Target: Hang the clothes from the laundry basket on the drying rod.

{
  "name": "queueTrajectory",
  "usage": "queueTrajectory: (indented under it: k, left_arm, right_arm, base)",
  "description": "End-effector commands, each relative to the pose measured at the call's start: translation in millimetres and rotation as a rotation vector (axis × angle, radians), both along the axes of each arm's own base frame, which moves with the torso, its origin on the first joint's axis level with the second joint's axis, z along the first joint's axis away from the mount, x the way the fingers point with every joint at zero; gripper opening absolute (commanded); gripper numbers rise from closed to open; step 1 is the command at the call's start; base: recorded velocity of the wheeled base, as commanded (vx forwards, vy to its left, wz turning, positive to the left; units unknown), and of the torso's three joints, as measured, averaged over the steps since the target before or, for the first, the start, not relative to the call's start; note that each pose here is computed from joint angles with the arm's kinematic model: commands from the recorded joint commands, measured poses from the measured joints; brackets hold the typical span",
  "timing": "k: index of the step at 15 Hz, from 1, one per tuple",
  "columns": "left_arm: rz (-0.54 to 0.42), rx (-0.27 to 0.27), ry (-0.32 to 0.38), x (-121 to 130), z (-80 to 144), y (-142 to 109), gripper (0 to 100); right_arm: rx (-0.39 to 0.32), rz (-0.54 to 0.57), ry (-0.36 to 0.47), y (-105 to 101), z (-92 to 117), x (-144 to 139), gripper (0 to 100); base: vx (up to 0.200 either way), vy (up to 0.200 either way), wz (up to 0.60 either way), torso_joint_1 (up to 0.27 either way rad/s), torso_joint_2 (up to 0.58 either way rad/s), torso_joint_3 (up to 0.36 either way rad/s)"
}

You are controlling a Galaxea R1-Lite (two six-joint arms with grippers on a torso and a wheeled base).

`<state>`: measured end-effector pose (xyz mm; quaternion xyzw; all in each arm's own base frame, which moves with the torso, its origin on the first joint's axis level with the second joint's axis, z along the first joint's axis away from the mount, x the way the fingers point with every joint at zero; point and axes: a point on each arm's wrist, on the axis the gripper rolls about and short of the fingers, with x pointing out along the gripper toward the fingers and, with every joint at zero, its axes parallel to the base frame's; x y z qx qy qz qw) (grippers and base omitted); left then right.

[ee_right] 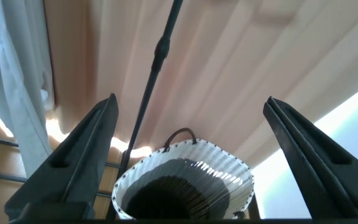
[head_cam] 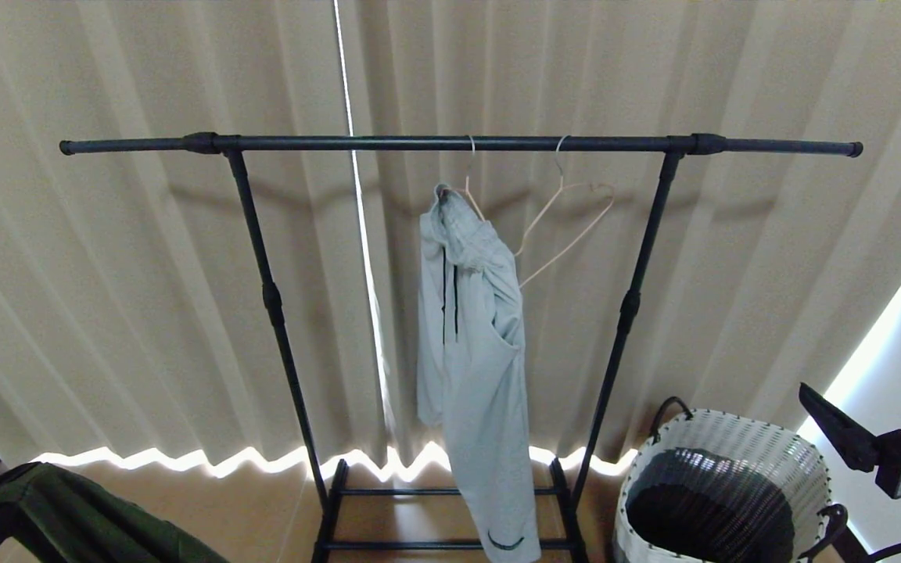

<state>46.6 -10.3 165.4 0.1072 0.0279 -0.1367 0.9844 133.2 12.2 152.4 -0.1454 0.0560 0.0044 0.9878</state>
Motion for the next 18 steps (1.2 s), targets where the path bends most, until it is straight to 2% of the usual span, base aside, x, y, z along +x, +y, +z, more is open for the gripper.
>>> queueTrajectory:
  k: [1, 6, 16, 18]
  left_arm:
    - [-0.004, -0.001, 0.000, 0.1, 0.4, -0.1, 0]
    - [-0.018, -0.002, 0.011, 1.5, 0.1, -0.7, 0]
    - [-0.017, 0.001, 0.018, 2.5, -0.7, -0.8, 0]
    - [-0.018, 0.002, 0.021, 2.5, -1.6, -0.8, 0]
  right_arm:
    - [-0.001, 0.001, -0.006, -0.1, 0.4, -1.5, 100]
    - [0.000, 0.009, -0.034, -0.3, 4.0, -6.6, 100]
    - [-0.001, 0.007, -0.053, -1.1, 5.4, -12.8, 100]
    - [-0.010, 0.014, -0.028, -1.3, -3.3, -20.0, 100]
  base:
    - [0.000, 0.000, 0.00, 0.051, -0.11, -0.061]
    - [0.000, 0.000, 0.00, 0.005, -0.01, -0.009]
    - [0.200, 0.000, 0.00, 0.005, 0.00, 0.001]
    - [0.200, 0.000, 0.00, 0.002, 0.00, 0.002]
